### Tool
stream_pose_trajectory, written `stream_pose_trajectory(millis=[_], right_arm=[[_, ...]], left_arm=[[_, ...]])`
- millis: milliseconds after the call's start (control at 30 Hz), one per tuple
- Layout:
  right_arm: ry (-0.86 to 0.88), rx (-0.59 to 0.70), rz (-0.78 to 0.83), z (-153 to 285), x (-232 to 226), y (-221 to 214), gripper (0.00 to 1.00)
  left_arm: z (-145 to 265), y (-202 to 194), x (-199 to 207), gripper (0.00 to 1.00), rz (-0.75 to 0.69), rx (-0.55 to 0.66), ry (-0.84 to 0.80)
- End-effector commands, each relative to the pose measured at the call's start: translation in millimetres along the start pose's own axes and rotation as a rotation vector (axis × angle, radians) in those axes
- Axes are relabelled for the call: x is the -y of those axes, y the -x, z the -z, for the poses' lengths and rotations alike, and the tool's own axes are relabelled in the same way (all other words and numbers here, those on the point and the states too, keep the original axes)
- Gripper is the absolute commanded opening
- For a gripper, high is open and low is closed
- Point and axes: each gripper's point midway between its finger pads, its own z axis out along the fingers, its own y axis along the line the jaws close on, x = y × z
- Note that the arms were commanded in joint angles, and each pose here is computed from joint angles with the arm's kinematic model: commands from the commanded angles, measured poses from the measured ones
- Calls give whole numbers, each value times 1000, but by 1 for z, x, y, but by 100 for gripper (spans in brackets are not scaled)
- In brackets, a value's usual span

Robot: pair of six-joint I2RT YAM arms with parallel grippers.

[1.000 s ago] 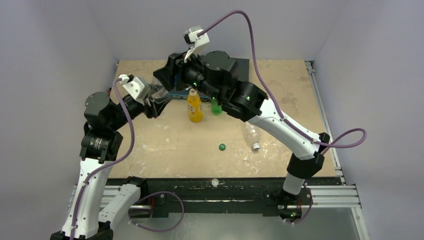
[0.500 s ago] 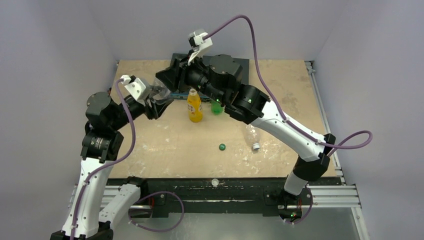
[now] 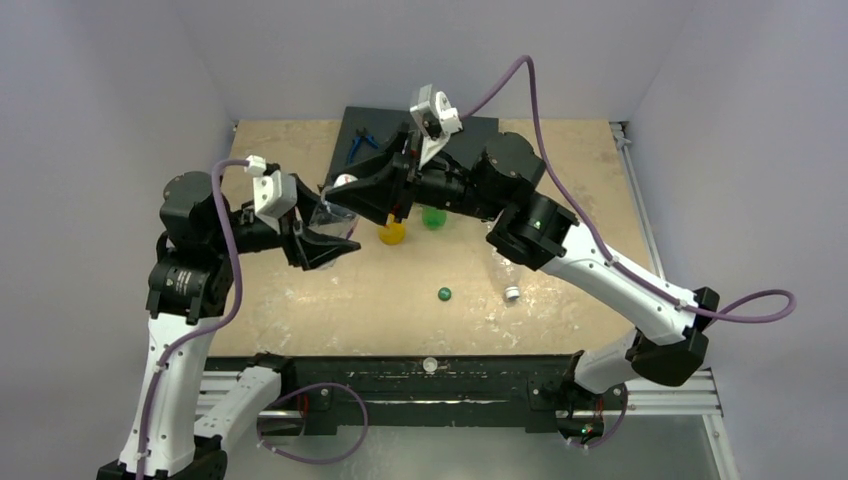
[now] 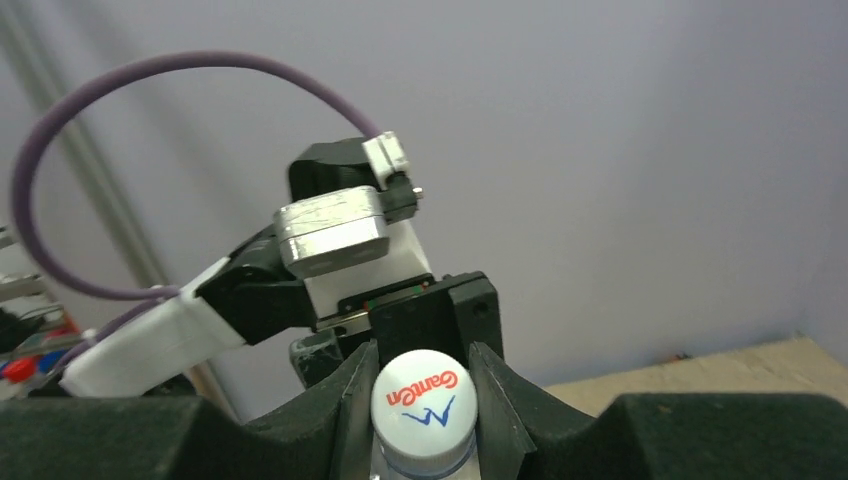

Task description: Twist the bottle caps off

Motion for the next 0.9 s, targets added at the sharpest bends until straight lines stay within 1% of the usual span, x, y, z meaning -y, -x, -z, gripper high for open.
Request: stream_pose_trajectory(millis=[0,33,100,133,167,200,267,300,367,467,533,667,767,867], right_arm=[[351,99,104,23,-71,32,10],[367,91,105,24,-74,31,13],[337,77,97,20,-68,29,18],[301,73,93,17,-62,29,25],[252,74,85,15,-53,29,37],[200,77,77,12,-45,30,45],[39,89,60,8,-18,35,62],[-18,94,52,7,-8,39,68],[-161,77,16,5,15,38,76],[-285,41,6,-2,29,31,82],[-373,11,14,-5,37,25,87],[-484,-48,-7,-12,52,12,87],[-521,-42,-37,-13,58,8,84],[-535,-22,-59,-14,61,6,82]], left_arm=[[6,3,37,9,35,-2,-154],[6,4,37,9,33,1,-151],[6,5,34,9,25,5,-126],[6,4,30,9,20,4,-105],[6,3,27,8,13,2,-87],[5,1,21,7,3,-1,-58],[5,-1,8,7,-20,-8,12],[6,-2,1,7,-36,-10,49],[7,-5,-13,7,-66,-16,123],[11,-7,-39,5,-104,-15,256],[15,-7,-53,5,-124,-11,335],[21,-5,-72,4,-165,5,439],[26,-2,-81,4,-185,21,501],[27,-2,-82,4,-190,25,510]])
